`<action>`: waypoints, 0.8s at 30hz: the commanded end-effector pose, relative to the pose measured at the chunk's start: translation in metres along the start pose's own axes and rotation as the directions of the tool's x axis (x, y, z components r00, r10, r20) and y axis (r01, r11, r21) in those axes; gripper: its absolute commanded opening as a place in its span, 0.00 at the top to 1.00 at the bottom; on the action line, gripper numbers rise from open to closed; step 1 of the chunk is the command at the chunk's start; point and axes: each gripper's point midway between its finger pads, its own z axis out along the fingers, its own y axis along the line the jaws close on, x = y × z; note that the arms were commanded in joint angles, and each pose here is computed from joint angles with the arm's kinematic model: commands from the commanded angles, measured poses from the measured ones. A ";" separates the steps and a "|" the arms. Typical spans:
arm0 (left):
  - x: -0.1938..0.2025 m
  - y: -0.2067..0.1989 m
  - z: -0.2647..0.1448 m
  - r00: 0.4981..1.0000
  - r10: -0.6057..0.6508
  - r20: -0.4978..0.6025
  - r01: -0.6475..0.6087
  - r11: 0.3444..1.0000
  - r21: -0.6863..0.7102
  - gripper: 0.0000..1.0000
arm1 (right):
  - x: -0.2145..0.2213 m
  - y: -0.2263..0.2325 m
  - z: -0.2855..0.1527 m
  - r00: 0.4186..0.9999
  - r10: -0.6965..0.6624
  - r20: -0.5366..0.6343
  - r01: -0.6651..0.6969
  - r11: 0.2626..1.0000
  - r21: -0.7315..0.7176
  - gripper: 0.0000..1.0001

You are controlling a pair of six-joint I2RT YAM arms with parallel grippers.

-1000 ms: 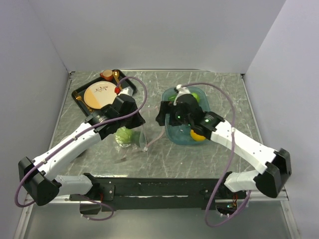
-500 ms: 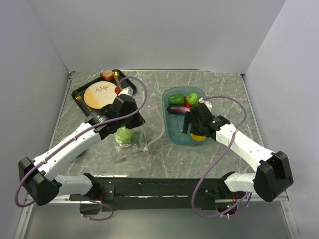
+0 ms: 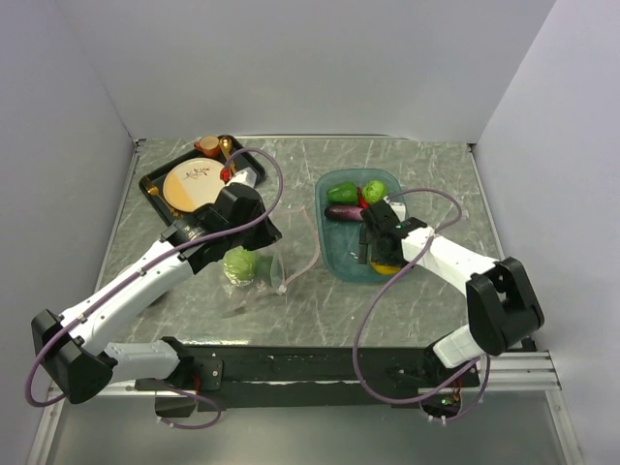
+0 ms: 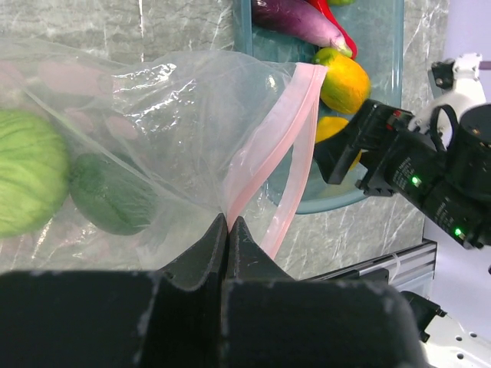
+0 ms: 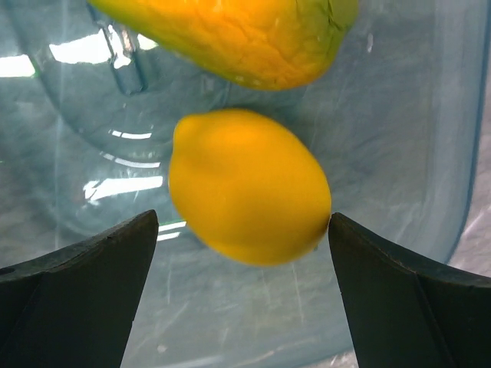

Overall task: Place the food in the zip-top bag and seal the zipper
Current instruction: Pick up the fake fruit from the bin.

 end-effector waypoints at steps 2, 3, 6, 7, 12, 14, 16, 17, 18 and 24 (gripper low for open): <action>-0.010 -0.007 -0.009 0.999 0.009 0.044 -0.010 1.000 0.029 0.99 | -0.028 0.008 0.004 0.998 -0.008 0.059 0.007 1.000 0.005 0.02; -0.011 -0.007 -0.009 0.999 0.011 0.047 -0.012 1.000 0.023 0.99 | -0.028 0.009 0.005 0.998 -0.008 0.058 0.008 1.000 0.002 0.05; -0.012 -0.005 -0.011 0.998 0.005 0.055 -0.006 1.000 0.018 0.99 | -0.028 0.014 0.005 0.999 -0.015 0.051 0.016 0.999 -0.029 0.19; -0.011 -0.006 -0.011 0.998 0.003 0.055 -0.005 1.000 0.026 0.99 | -0.029 0.015 0.003 0.998 -0.011 0.056 0.014 0.999 -0.040 0.24; -0.006 -0.002 -0.009 0.999 -0.001 0.044 0.000 1.000 0.024 0.99 | -0.029 0.025 -0.006 0.998 0.000 0.068 0.008 0.993 -0.119 0.52; -0.006 -0.001 -0.009 0.999 0.001 0.044 -0.002 1.000 0.020 0.99 | -0.033 0.029 -0.014 0.996 0.013 0.085 0.000 0.988 -0.154 0.55; -0.007 -0.002 -0.010 0.999 0.002 0.047 -0.003 1.000 0.021 0.99 | -0.039 0.034 -0.027 0.994 0.027 0.105 -0.005 0.979 -0.204 0.56; -0.008 -0.003 -0.010 0.999 0.000 0.048 -0.001 1.000 0.025 0.99 | -0.043 0.036 -0.034 0.992 0.034 0.118 -0.007 0.975 -0.223 0.56; -0.007 -0.003 -0.010 0.999 0.000 0.047 -0.001 1.000 0.026 0.99 | -0.049 0.039 -0.046 0.989 0.051 0.142 -0.012 0.966 -0.259 0.56; -0.007 -0.003 -0.008 0.999 -0.007 0.045 0.006 1.000 0.025 0.99 | -0.074 0.051 -0.117 0.963 0.126 0.239 -0.006 0.895 -0.446 0.54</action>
